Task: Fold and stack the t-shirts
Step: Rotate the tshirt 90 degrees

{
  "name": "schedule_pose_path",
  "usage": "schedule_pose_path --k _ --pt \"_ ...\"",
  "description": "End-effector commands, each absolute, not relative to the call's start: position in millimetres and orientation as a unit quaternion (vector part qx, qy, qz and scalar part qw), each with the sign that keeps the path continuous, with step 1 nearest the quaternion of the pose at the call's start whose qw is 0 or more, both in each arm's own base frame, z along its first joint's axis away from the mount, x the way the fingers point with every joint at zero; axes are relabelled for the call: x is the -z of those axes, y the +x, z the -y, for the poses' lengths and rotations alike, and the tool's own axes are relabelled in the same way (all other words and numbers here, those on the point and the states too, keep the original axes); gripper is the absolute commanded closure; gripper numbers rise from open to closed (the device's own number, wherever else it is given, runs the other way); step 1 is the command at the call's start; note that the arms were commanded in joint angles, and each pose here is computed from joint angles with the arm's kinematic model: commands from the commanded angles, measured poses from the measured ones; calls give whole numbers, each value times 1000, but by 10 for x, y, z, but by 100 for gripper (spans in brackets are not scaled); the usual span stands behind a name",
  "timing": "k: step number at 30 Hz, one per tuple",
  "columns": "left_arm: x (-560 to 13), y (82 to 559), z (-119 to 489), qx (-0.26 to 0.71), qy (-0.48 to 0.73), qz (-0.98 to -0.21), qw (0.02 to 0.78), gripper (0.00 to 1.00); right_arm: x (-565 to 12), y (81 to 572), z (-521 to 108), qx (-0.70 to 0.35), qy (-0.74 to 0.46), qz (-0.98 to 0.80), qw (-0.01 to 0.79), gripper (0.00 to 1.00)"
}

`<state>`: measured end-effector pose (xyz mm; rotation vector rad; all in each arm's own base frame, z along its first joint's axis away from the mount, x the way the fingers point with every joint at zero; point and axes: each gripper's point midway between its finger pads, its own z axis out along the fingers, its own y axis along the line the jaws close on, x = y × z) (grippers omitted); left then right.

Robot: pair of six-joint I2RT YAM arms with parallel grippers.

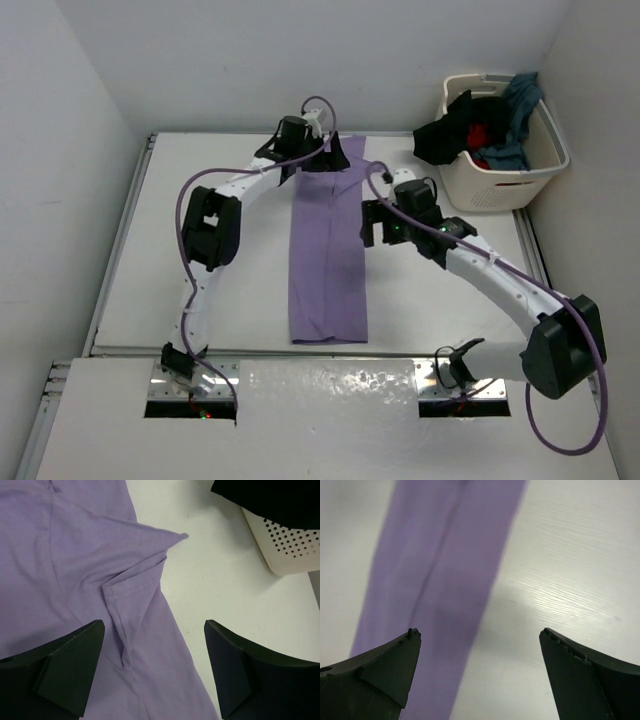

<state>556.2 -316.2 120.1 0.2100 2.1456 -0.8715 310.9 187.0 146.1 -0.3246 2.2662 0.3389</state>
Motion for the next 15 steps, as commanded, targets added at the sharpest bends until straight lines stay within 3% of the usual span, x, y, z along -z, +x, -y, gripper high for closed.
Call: schedule_pose_path --k 1,6,9,13,15 --pt "-1174 5566 3349 326 118 -848 401 21 -1321 3223 -1394 -99 -38 -915 388 1" --pt "-1049 5697 3431 299 118 -856 405 28 -1225 3363 -1082 -78 10 -927 367 1" --pt "-970 5530 3349 286 118 -872 379 29 -1148 3299 -1091 -79 -14 -929 360 1" --pt "-1334 5111 3070 264 93 -875 396 19 -949 2976 -1241 -126 -72 -933 330 1" --pt "-1542 4650 2830 239 77 -874 416 13 -818 2674 -1340 -144 -95 -934 313 1"
